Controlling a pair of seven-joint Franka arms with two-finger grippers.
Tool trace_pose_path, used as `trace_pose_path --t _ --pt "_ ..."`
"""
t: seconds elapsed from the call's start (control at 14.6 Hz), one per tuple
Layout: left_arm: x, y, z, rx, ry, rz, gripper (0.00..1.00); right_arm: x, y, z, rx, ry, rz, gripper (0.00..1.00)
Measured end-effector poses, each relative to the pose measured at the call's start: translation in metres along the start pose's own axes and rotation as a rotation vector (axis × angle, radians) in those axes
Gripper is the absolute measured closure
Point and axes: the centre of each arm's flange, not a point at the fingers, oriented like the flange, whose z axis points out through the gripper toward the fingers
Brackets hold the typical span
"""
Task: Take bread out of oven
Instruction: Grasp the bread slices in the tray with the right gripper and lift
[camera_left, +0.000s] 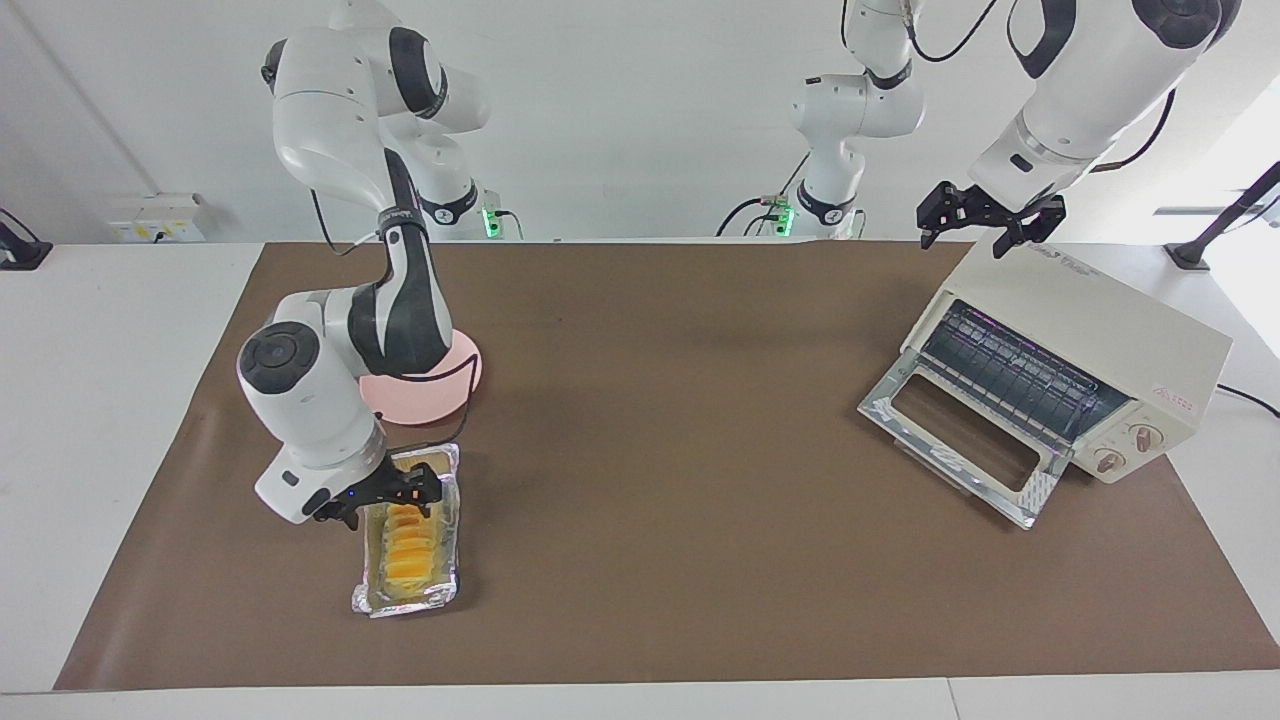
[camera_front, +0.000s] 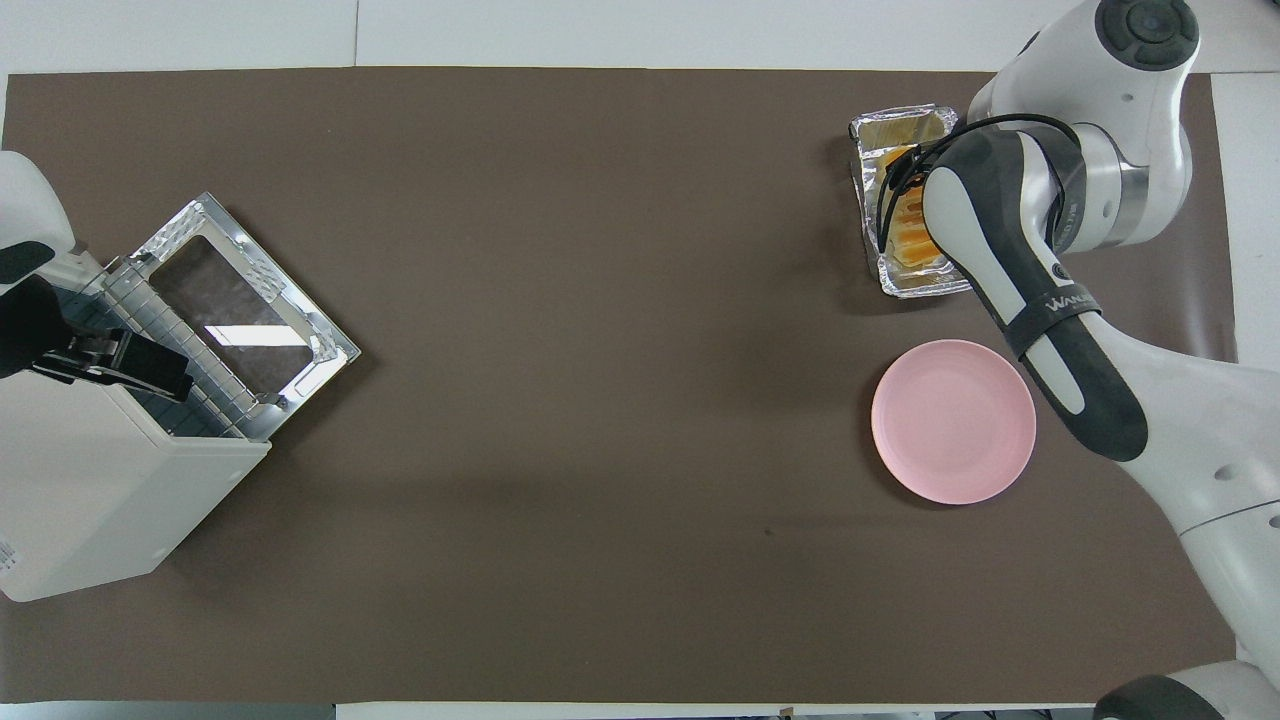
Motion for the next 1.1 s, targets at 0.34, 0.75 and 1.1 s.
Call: trace_pose_path --t 0.34,0.75,1.1 --pt "0.000 0.000 0.000 0.000 0.000 0.000 0.00 -0.009 0.005 0.035 -0.003 0.031 0.037 0.03" --pt "0.000 0.000 0.000 0.000 0.000 0.000 0.00 -0.009 0.001 0.033 -0.004 0.040 0.058 0.04" --pt "0.000 0.000 0.000 0.000 0.000 0.000 0.00 -0.008 -0.010 0.032 -0.006 0.050 0.055 0.05"
